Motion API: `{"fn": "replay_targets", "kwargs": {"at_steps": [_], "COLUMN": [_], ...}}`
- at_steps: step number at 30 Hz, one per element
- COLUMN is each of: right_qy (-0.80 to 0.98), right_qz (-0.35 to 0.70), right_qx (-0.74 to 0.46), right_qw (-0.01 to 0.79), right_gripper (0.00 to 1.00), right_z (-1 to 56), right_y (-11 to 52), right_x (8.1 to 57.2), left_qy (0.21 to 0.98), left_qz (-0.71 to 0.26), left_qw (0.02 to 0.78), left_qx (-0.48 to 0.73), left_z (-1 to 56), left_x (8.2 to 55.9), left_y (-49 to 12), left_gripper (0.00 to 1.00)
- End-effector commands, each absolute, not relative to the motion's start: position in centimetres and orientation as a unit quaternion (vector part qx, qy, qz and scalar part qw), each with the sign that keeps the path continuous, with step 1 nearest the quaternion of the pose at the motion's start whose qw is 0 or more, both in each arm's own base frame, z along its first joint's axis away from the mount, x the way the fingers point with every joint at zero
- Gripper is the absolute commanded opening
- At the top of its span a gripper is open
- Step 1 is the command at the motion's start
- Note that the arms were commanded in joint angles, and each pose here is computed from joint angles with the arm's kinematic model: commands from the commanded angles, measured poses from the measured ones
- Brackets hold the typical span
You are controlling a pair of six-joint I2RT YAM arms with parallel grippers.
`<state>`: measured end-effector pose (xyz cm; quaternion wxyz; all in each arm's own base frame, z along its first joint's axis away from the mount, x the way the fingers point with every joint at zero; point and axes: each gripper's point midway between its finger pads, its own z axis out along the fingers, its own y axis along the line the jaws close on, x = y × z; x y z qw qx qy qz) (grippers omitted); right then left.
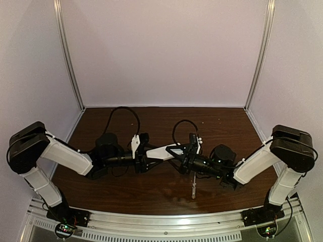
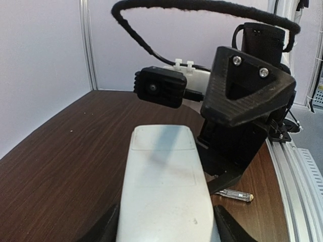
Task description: Unload the batteries from the remote control
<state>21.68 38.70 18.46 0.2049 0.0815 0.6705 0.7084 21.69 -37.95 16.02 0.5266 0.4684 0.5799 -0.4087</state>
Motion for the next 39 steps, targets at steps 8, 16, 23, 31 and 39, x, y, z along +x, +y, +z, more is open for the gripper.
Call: {"fn": "replay_targets", "kwargs": {"at_steps": [8, 16, 23, 31, 39], "right_qy": [0.747, 0.822, 0.854, 0.885, 0.900], "right_qz": [0.598, 0.445, 0.362, 0.301, 0.273], "right_qx": [0.040, 0.011, -0.038, -0.073, -0.097], "right_qw": [0.286, 0.356, 0.371, 0.349, 0.326], "right_gripper": [1.00, 1.00, 1.00, 0.98, 0.95], "right_z": [16.9, 16.2, 18.4, 17.8, 17.6], "right_y": [36.0, 31.5, 28.7, 27.5, 28.2], "right_x": [21.8, 22.5, 21.8, 21.1, 21.2], "left_qy": [0.566, 0.576, 0.565, 0.561, 0.570], "left_qz": [-0.412, -0.410, -0.425, -0.452, -0.435], "left_qw": [0.534, 0.521, 0.510, 0.483, 0.483], "left_qx": [0.473, 0.478, 0.491, 0.497, 0.503], "left_z": [17.6, 16.8, 16.5, 14.5, 13.1], "left_x": [20.6, 19.7, 18.3, 17.8, 18.4], "left_y": [-36.9, -36.0, -35.6, -36.4, -36.7], "left_gripper": [0.00, 0.00, 0.00, 0.00, 0.00]}}
